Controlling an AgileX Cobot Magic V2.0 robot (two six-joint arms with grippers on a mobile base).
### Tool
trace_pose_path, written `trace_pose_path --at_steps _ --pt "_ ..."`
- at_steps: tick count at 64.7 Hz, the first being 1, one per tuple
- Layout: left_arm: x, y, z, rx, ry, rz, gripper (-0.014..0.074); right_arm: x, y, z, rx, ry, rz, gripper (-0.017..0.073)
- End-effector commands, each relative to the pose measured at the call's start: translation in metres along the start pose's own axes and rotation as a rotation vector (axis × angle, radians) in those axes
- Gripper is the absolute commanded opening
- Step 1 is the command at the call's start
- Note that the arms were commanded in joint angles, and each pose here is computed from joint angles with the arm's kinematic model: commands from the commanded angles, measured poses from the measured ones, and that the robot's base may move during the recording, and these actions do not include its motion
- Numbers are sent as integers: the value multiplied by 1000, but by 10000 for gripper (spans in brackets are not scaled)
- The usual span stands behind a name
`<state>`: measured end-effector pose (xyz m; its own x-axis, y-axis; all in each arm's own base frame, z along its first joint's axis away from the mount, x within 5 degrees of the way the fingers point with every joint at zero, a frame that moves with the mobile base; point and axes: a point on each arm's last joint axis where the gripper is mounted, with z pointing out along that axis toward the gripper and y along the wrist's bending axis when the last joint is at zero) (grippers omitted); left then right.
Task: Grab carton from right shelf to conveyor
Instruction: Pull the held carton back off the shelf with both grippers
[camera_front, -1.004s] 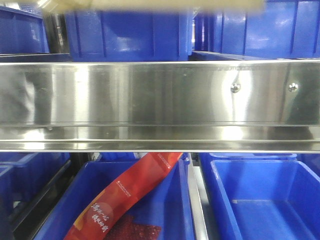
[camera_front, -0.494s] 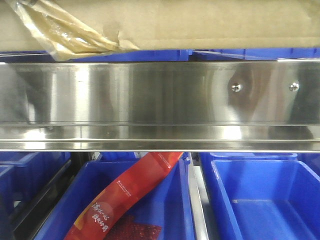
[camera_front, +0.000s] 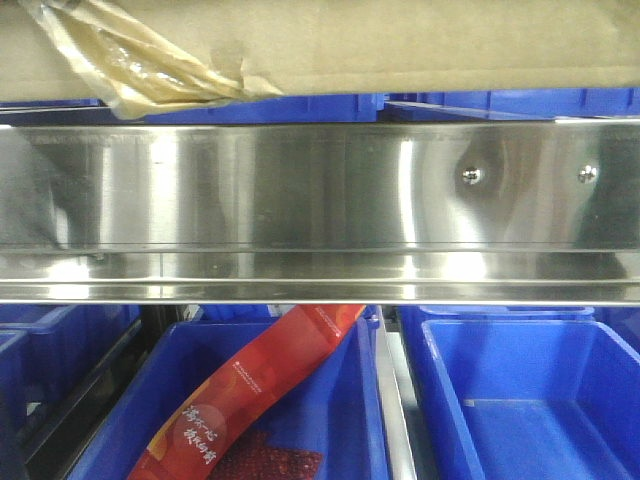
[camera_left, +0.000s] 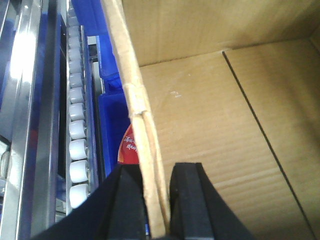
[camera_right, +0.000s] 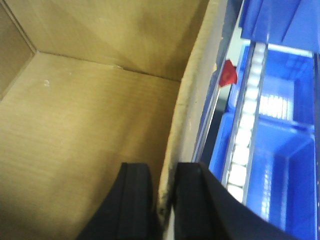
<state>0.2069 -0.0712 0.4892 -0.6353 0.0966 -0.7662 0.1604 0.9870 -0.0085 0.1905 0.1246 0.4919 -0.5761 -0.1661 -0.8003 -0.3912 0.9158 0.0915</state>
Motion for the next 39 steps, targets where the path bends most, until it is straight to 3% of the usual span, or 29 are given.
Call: trace_pose_path --at_steps 1,39 --pt "-1 0 -7 8 -41 13 -17 -7 -1 -8 -3 -93 -27 -69" --pt "-1 0 -7 8 -41 13 -17 -7 -1 -8 -3 -93 -27 -69"
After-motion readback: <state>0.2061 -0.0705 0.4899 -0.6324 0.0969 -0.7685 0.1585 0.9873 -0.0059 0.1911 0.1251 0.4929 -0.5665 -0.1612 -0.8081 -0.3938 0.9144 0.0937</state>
